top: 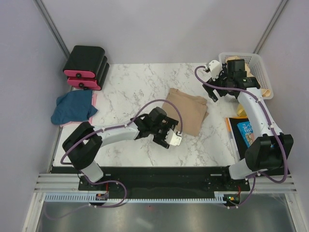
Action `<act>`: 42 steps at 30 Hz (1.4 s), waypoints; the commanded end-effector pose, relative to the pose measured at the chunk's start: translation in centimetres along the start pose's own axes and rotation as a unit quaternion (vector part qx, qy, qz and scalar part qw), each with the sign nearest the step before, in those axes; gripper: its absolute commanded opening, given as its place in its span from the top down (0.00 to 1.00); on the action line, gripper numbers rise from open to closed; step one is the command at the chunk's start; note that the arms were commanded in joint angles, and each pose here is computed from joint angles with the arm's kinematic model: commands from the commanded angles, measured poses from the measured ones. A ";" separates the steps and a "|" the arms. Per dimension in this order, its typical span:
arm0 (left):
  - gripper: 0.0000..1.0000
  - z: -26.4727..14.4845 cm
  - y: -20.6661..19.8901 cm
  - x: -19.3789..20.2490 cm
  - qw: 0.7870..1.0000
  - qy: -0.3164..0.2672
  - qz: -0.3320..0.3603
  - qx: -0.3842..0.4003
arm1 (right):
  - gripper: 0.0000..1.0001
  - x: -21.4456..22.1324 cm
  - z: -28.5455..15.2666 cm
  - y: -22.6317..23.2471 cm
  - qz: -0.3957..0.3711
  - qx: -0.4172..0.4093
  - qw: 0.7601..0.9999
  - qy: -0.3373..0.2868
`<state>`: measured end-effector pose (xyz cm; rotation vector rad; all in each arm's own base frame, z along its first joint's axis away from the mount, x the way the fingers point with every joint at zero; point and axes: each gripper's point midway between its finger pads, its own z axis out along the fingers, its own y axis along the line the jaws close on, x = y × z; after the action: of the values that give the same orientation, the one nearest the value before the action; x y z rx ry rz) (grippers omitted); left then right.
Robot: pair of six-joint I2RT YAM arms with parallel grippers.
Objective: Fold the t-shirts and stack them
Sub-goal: Smooth out wrinkles on the folded tshirt, then put the neatly folded tshirt into the corner of the board with the left arm
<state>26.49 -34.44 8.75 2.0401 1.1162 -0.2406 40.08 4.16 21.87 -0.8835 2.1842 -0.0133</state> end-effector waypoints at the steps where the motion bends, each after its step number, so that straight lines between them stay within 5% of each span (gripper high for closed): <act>1: 0.00 1.3 1.8 -1.3 0.996 -0.013 0.081 -0.042 | 0.07 1.1 -2.1 -0.2 -0.023 0.022 0.999 0.027; 20: 0.00 11.2 -0.5 -0.3 0.997 0.025 0.067 -0.023 | 0.09 -1.0 -4.8 -0.2 -0.001 0.035 0.999 -0.013; 32: 0.03 12.8 -2.9 1.2 0.998 0.027 0.045 0.037 | 0.11 -3.4 -6.0 -1.1 -0.002 0.046 0.998 -0.045; 39: 0.23 13.5 -2.3 1.7 0.997 0.030 0.021 0.063 | 0.12 -4.5 -6.7 -1.4 -0.002 0.050 0.997 -0.060; 42: 0.42 13.8 -2.3 2.7 0.996 0.042 0.010 0.075 | 0.13 -4.6 -6.9 -1.4 0.000 0.052 0.997 -0.063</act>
<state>30.50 -46.03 3.81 2.0265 0.9428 -0.1595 38.52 3.51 27.21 -0.8329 2.1230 -0.0804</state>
